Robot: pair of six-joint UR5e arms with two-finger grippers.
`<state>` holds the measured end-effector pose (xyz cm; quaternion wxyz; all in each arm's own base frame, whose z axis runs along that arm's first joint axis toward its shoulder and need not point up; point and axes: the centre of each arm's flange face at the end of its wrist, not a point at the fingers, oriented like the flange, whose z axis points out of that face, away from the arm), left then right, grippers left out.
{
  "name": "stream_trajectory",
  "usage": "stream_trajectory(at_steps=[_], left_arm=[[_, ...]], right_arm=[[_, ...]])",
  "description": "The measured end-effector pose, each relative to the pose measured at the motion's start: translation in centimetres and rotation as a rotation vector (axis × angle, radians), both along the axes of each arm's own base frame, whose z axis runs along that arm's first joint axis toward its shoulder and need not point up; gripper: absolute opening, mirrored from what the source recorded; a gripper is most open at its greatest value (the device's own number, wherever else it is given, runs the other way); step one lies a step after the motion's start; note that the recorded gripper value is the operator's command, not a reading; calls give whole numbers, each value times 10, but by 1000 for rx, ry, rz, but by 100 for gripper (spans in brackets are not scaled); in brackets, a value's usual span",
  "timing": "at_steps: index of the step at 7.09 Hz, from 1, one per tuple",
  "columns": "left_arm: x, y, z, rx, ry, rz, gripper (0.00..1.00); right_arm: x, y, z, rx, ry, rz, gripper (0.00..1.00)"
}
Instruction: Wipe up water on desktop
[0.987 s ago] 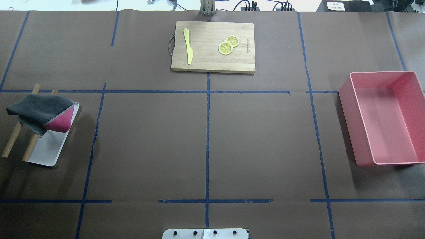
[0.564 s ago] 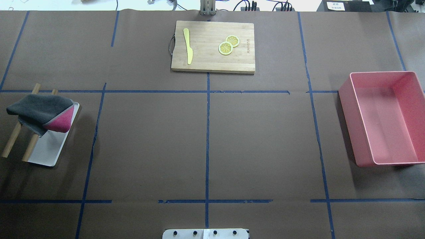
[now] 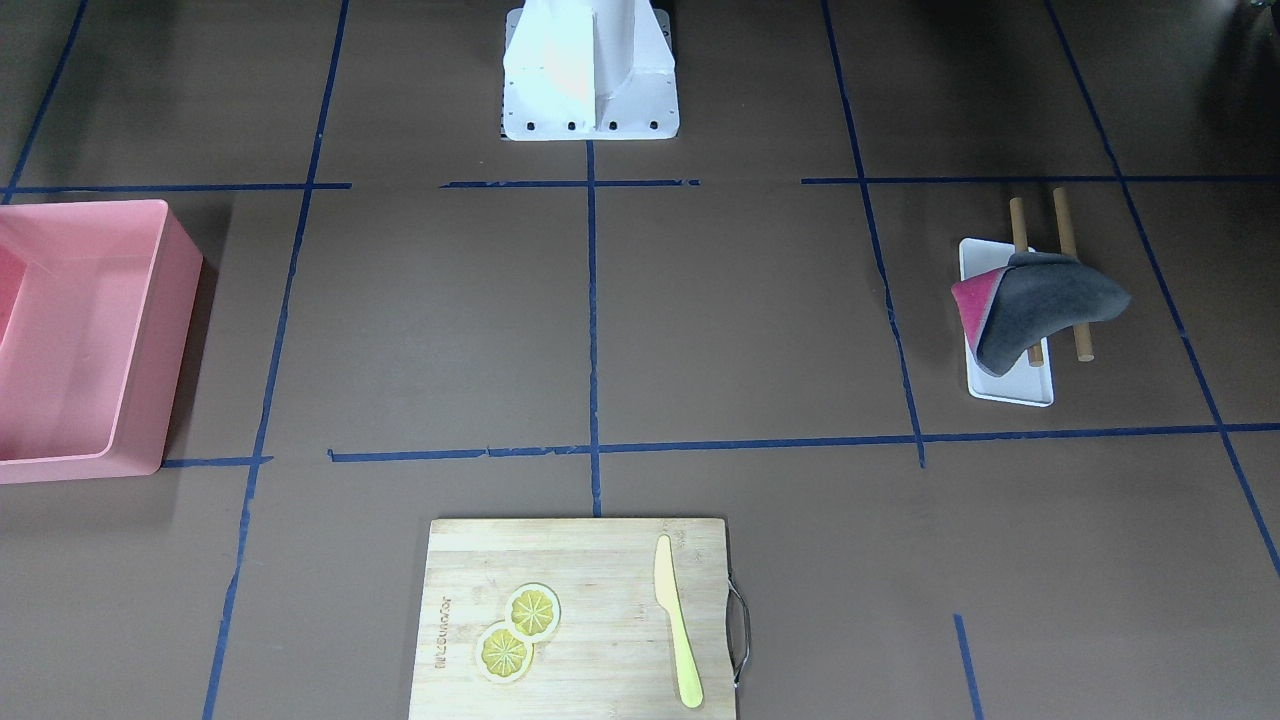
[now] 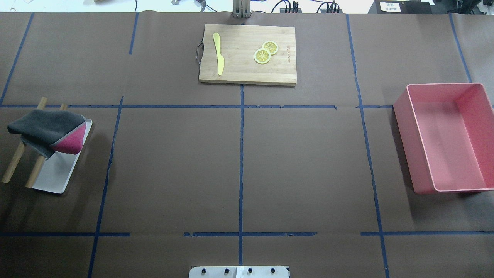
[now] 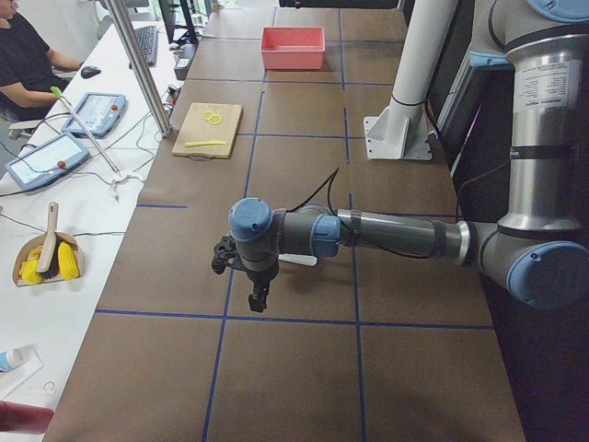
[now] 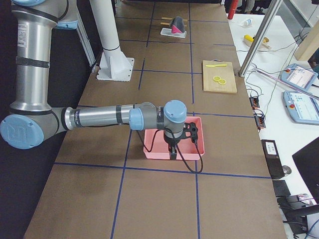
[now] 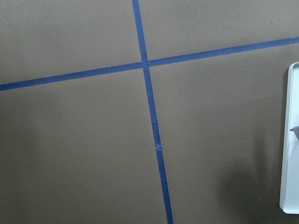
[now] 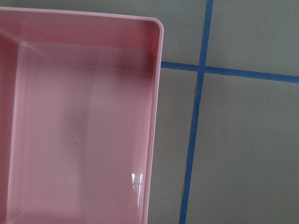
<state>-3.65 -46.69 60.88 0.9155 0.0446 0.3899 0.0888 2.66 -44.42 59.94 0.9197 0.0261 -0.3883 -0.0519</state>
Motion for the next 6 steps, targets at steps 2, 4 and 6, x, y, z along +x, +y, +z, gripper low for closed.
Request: stream_trajectory(at_steps=[2, 4, 6], left_arm=[[32, -7, -47, 30, 31, -54, 97], [94, -8, -94, 35, 55, -31, 99], [144, -10, -110, 14, 63, 18, 99]], right_arm=[[-1, 4, 1, -7, -24, -3, 100], [-2, 6, 2, -9, -30, -6, 100], [-2, 6, 4, -11, -30, -7, 100]])
